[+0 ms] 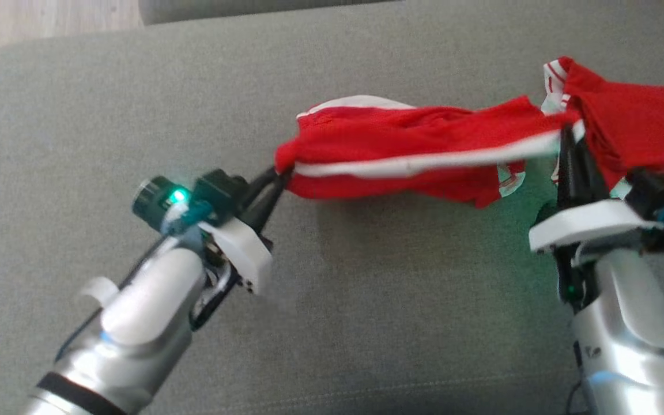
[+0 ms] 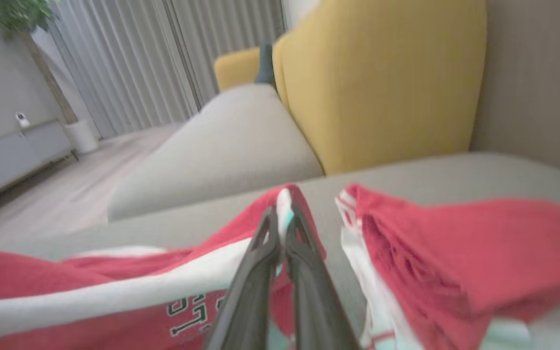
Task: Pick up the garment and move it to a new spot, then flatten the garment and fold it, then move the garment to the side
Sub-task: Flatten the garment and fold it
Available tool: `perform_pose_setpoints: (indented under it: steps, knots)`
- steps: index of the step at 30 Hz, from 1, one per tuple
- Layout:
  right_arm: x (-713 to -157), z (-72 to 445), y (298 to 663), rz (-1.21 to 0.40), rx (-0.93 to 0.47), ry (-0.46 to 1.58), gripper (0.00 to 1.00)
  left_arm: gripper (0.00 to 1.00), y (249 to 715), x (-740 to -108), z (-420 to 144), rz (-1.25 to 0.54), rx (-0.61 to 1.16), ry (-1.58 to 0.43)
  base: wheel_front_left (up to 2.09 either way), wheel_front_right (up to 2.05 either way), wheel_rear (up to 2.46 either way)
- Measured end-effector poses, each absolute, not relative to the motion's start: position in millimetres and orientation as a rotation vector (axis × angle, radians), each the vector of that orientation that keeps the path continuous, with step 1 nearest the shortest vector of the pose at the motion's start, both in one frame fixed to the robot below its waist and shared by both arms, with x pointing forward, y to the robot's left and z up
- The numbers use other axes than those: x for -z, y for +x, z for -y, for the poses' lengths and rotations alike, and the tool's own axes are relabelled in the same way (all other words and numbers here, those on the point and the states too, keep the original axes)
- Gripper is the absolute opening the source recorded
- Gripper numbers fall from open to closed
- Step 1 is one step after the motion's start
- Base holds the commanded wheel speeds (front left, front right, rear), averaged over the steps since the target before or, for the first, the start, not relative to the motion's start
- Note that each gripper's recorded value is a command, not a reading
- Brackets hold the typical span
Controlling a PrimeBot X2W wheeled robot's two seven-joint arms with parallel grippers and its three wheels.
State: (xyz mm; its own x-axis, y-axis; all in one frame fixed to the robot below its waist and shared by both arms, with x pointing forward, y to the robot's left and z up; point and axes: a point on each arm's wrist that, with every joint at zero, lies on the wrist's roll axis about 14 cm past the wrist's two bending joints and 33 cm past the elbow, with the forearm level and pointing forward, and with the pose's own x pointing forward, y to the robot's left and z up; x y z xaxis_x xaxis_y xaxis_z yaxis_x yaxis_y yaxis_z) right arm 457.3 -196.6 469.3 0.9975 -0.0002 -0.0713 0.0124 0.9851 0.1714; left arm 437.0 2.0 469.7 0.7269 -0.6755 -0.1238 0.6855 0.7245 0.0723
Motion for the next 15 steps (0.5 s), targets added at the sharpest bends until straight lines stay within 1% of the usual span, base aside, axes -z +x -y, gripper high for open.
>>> perform_pose_setpoints:
  steps: [3,7,11,15]
  knots:
    - [-522,190,465,0.078,-0.032,0.145,0.0,0.0,446,-500,-9,-0.017,0.728,0.11,0.0,0.0,0.0]
    - [-592,183,467,0.245,-0.078,0.111,0.0,0.0,459,-565,-14,0.126,0.706,0.12,0.0,0.0,0.0]
    - [-648,182,454,0.369,-0.099,0.084,0.0,0.0,459,-632,-19,0.262,0.673,0.121,0.0,0.0,0.0]
    - [-692,178,434,0.473,-0.115,0.076,0.0,0.0,447,-671,-26,0.321,0.645,0.116,0.0,0.0,0.0]
